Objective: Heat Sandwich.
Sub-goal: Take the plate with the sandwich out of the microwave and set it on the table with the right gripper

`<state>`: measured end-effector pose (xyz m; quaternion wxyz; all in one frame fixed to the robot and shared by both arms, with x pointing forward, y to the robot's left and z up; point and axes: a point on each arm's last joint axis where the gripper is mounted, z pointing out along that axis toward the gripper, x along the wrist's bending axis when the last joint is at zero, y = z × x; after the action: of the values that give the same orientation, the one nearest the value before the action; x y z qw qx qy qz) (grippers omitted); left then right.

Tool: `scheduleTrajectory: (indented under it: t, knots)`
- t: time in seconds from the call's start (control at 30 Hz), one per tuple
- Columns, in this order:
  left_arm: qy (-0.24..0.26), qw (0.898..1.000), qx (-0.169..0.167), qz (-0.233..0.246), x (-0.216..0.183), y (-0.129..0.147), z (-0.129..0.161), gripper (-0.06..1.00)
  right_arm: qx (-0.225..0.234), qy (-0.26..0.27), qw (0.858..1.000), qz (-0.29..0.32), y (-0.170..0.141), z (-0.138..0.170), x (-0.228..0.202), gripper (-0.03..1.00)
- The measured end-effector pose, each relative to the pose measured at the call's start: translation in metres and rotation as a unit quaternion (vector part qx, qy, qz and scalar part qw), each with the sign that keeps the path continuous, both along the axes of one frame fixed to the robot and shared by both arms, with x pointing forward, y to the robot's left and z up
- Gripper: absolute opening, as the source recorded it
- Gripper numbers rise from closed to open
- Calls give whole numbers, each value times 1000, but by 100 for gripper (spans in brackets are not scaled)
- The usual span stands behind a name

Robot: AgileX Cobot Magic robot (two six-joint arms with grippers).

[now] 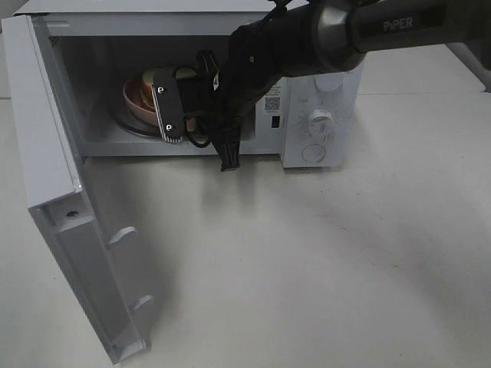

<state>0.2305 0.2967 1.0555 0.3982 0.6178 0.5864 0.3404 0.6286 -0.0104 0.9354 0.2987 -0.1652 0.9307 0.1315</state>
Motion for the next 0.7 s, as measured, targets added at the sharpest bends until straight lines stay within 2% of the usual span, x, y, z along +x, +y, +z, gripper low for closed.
scheduleTrajectory:
  t: [0.37, 0.7]
  knots:
    - [0, 1000, 0, 0, 0, 0, 0, 98, -24, -8, 998, 52, -8, 2, -37, 13]
    - [0, 1000, 0, 0, 0, 0, 0, 98, -17, -37, 996, 77, -23, 16, -66, 13]
